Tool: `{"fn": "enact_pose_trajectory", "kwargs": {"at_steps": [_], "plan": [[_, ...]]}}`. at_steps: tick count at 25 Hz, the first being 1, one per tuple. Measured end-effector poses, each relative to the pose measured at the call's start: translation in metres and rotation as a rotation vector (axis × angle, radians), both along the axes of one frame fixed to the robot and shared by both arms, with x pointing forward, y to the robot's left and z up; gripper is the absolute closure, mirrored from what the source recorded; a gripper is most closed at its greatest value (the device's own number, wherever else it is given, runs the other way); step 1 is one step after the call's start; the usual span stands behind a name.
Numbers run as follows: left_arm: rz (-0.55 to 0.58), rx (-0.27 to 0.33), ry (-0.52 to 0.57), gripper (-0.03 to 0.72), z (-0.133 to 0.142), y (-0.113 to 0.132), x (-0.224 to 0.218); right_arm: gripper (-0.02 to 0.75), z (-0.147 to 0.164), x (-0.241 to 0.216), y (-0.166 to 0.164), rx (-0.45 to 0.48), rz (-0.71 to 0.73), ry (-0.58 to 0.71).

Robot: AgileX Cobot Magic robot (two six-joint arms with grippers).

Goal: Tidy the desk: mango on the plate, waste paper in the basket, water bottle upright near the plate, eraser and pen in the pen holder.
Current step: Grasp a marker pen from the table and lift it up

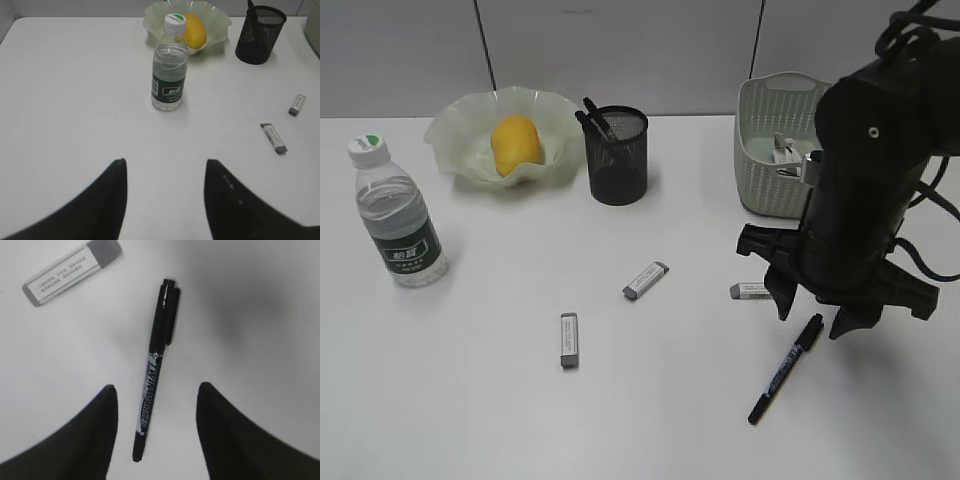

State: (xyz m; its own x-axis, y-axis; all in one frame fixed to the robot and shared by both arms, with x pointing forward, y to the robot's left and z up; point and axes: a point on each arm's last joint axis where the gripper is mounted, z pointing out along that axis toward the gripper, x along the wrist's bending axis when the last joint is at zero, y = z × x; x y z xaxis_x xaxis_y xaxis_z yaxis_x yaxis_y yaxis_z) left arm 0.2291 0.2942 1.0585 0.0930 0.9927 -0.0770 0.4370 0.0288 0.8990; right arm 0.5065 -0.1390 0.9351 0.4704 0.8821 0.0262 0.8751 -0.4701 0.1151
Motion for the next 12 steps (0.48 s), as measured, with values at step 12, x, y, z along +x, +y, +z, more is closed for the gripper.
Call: {"fn": "enact_pose_trajectory", "kwargs": {"at_steps": [12], "plan": [[0.000,0.000,0.000,0.305,0.000,0.000,0.000,0.274,-0.010,0.017,-0.012,0.025,-0.067,-0.048]]}}
